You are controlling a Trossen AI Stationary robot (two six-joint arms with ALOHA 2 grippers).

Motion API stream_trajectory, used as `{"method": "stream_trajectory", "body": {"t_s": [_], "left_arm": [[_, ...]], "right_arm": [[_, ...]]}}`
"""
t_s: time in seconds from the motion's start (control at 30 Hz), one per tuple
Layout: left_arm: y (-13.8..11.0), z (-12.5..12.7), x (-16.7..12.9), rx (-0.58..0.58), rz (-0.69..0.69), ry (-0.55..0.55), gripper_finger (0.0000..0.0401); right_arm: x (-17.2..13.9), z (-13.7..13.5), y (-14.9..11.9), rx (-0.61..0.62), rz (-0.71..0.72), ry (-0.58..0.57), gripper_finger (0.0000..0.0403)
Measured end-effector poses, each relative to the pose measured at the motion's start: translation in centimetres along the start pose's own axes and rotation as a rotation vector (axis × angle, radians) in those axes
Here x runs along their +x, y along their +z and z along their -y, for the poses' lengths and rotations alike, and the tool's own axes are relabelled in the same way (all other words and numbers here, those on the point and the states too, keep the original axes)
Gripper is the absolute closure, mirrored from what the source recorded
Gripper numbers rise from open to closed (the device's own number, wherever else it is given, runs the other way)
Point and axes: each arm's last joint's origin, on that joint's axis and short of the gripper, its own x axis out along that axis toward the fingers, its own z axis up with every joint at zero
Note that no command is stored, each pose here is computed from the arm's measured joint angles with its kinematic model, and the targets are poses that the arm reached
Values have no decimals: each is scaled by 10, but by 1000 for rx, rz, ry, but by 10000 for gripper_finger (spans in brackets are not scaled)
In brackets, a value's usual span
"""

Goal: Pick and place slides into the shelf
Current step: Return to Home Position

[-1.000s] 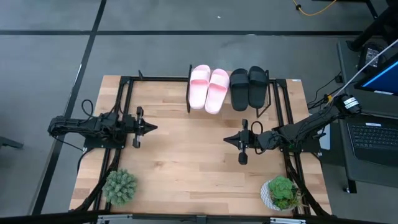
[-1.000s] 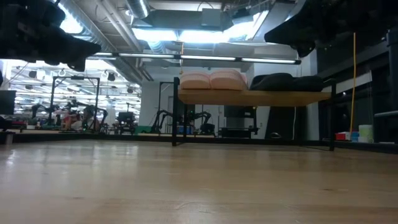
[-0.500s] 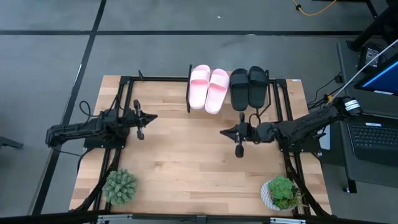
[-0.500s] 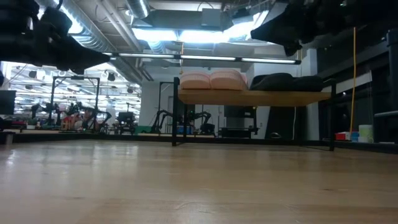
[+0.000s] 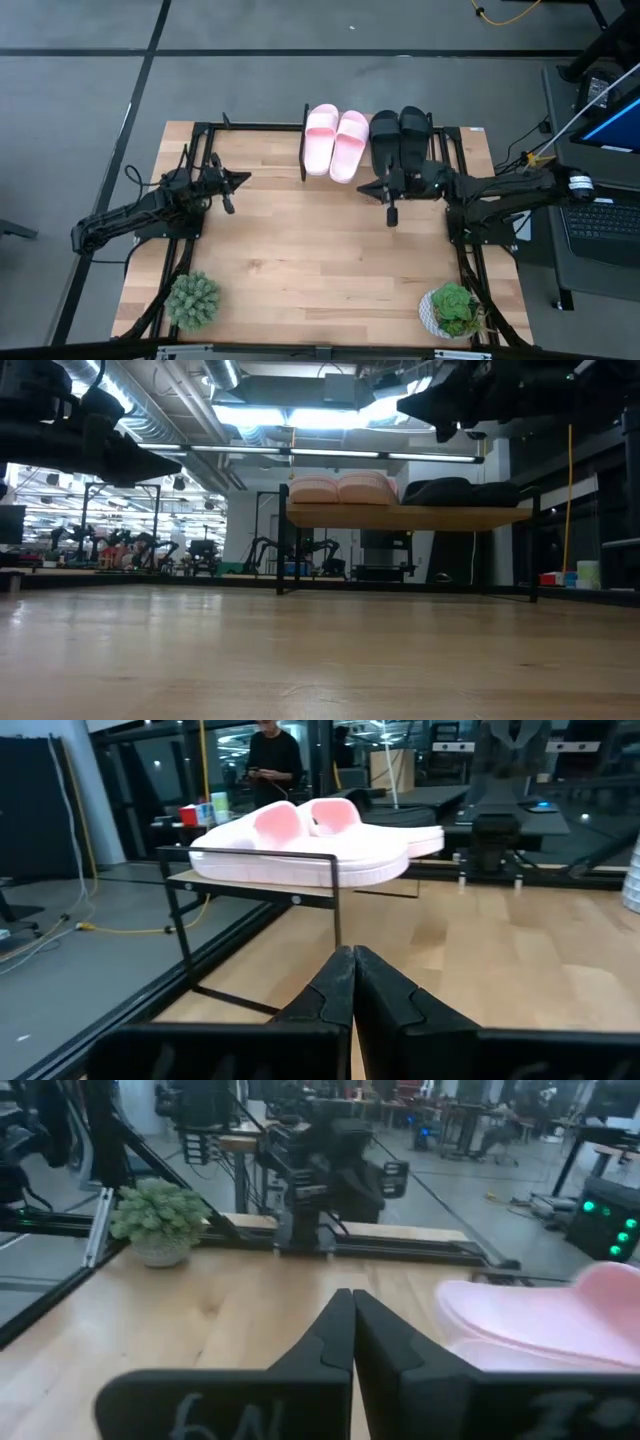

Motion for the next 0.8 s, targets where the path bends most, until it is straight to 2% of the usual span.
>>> {"method": "stream_trajectory", "body": {"t_s": [0.17,0.27,0.5,0.67,0.8], "left_arm": [[0,-1,0,0,0,4,401],[0,-1,0,5,-1,10,401],[0,-1,0,7,-2,14,401],[0,-1,0,8,-2,15,401],[0,-1,0,8,-2,16,401]], "right_arm": [[-20,13,6,-12,-40,-49,397],[-31,12,5,-45,-1,-53,397],[-65,4,-28,-61,156,-70,397],[-81,0,-50,-40,167,-67,397],[-87,-5,-68,-34,146,-5,397]]}}
